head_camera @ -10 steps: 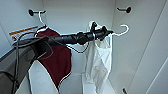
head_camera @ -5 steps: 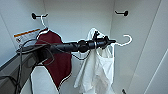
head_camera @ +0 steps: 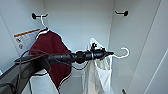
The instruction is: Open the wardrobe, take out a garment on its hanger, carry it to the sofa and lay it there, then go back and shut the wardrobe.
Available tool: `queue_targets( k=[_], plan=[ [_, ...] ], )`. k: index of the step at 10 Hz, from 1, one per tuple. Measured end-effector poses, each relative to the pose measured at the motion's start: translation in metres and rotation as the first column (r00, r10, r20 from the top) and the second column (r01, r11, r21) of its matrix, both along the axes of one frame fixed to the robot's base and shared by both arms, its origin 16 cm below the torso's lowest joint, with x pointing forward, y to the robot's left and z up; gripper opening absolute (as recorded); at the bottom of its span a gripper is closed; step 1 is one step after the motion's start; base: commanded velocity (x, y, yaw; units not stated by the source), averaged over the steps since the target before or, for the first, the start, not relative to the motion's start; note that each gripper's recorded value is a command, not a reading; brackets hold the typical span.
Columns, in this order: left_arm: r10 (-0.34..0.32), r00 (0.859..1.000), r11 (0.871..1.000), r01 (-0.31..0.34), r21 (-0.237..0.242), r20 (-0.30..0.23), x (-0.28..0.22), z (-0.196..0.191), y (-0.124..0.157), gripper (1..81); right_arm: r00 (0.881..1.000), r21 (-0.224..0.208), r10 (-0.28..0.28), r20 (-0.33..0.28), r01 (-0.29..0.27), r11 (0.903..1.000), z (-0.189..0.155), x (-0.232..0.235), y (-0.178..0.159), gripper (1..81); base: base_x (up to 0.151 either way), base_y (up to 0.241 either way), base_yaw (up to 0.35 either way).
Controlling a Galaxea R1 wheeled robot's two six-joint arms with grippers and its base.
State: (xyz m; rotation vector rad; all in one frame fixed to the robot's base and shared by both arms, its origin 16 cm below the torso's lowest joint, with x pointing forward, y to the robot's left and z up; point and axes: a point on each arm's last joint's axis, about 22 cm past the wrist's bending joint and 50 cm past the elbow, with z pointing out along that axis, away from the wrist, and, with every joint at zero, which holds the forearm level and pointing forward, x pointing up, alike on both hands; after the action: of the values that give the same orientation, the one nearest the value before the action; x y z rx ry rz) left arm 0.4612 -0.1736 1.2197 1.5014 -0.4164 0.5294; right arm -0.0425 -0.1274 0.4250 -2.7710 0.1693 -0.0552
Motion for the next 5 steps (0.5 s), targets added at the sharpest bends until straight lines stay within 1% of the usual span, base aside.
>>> queue_targets(
  k=[3, 5],
  plan=[
    [0.008, 1.000, 1.000, -0.008, 0.007, -0.010, 0.003, -0.017, 0.004, 1.0, 1.000, 0.001, -0.002, 0.014, 0.002, 1.0000, 0.000, 0.010, 0.000, 81.1, -0.077, 0.000, 0.000],
    [-0.002, 1.000, 1.000, 0.002, 0.003, -0.006, -0.004, -0.015, 0.003, 1.0, 1.000, 0.001, -0.002, 0.007, 0.002, 1.0000, 0.000, 0.003, 0.000, 81.1, -0.084, 0.000, 0.000]
  ],
)
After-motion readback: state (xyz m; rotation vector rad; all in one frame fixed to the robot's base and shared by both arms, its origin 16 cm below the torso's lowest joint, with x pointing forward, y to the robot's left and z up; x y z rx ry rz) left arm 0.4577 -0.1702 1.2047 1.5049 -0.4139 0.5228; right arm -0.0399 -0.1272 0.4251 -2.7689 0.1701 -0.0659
